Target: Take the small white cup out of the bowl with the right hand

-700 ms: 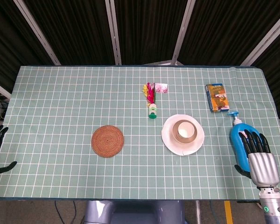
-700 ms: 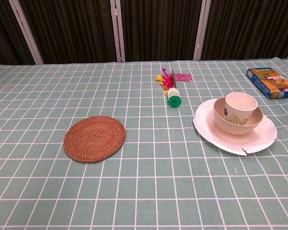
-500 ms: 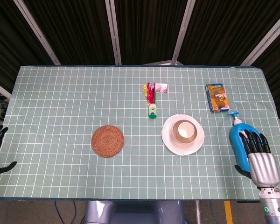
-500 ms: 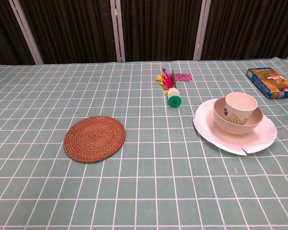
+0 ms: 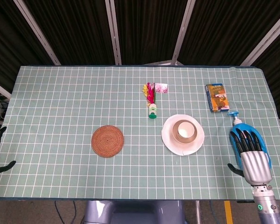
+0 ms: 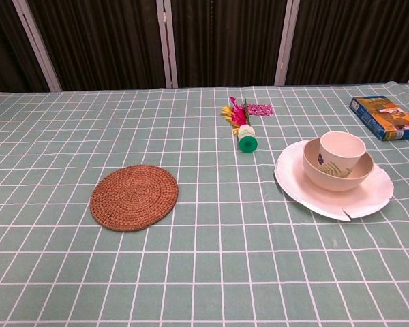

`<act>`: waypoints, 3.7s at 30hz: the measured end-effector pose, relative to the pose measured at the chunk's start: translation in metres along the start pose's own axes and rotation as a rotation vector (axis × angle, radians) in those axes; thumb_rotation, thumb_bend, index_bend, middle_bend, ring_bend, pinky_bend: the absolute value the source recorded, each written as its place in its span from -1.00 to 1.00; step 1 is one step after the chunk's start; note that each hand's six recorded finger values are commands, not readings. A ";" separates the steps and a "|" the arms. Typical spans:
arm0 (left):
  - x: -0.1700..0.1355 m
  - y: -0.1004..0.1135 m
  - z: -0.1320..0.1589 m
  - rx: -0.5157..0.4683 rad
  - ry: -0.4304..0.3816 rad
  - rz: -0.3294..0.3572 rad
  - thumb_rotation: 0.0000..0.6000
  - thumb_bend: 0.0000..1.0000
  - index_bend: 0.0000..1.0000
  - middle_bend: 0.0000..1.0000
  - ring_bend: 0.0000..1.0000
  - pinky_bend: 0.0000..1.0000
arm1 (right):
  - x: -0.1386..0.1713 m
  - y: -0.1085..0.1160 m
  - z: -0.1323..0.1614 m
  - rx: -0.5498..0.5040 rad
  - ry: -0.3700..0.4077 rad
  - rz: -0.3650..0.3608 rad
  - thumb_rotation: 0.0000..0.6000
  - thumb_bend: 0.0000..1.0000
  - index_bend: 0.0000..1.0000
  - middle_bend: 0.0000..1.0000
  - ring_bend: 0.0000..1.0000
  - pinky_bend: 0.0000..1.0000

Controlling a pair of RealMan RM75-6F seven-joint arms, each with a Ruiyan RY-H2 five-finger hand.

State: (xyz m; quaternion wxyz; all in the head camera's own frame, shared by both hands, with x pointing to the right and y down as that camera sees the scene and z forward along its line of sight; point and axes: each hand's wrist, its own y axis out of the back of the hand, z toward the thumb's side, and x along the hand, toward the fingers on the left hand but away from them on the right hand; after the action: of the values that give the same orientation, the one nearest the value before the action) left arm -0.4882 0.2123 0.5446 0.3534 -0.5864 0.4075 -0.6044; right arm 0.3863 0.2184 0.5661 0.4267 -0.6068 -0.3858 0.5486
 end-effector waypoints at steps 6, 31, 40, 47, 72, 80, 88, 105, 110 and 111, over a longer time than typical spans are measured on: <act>-0.002 0.002 0.001 -0.003 -0.002 0.005 1.00 -1.00 -1.00 -1.00 -1.00 -1.00 | -0.025 -0.012 0.032 0.009 0.060 0.008 1.00 -0.77 -0.35 -0.94 -1.00 -1.00; 0.001 0.001 -0.004 -0.014 0.010 -0.003 1.00 -1.00 -1.00 -1.00 -1.00 -1.00 | -0.092 -0.074 0.087 -0.037 0.051 0.102 1.00 -0.57 -0.07 -0.81 -1.00 -1.00; 0.001 0.003 -0.005 -0.021 0.011 0.000 1.00 -1.00 -1.00 -1.00 -1.00 -1.00 | -0.105 -0.082 0.103 -0.049 0.056 0.096 1.00 -0.57 -0.03 -0.77 -1.00 -1.00; 0.001 0.002 -0.005 -0.023 0.009 -0.003 1.00 -1.00 -1.00 -1.00 -1.00 -1.00 | -0.112 -0.085 0.102 -0.042 0.042 0.101 1.00 -0.48 0.05 -0.70 -1.00 -1.00; 0.002 0.002 -0.005 -0.024 0.010 -0.004 1.00 -1.00 -1.00 -1.00 -1.00 -1.00 | -0.112 -0.057 0.106 -0.067 0.064 0.021 1.00 -0.08 0.26 -0.62 -1.00 -1.00; 0.001 0.003 -0.005 -0.024 0.011 -0.001 1.00 -1.00 -1.00 -1.00 -1.00 -1.00 | -0.103 -0.025 0.076 -0.018 0.020 -0.031 1.00 -0.09 0.26 -0.62 -1.00 -1.00; 0.001 0.003 -0.004 -0.019 0.013 0.001 1.00 -1.00 -1.00 -1.00 -1.00 -1.00 | -0.057 -0.024 0.026 0.003 -0.062 0.024 1.00 -0.10 0.26 -0.62 -1.00 -1.00; 0.001 0.003 -0.004 -0.016 0.013 0.000 1.00 -1.00 -1.00 -1.00 -1.00 -1.00 | -0.015 -0.072 0.008 0.020 -0.098 0.191 1.00 -0.14 0.26 -0.62 -1.00 -1.00; 0.001 0.003 -0.004 -0.017 0.013 -0.001 1.00 -1.00 -1.00 -1.00 -1.00 -1.00 | -0.019 -0.084 0.007 0.056 -0.111 0.221 1.00 -0.16 0.26 -0.62 -1.00 -1.00; 0.001 0.003 -0.004 -0.018 0.013 -0.001 1.00 -1.00 -1.00 -1.00 -1.00 -1.00 | -0.019 -0.085 0.007 0.058 -0.112 0.223 1.00 -0.18 0.26 -0.62 -1.00 -1.00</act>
State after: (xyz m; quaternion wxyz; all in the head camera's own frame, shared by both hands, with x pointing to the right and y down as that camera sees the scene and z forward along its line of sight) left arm -0.4927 0.2104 0.5423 0.3453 -0.5857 0.4148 -0.6046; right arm 0.3778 0.2299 0.6526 0.3582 -0.6017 -0.3231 0.6366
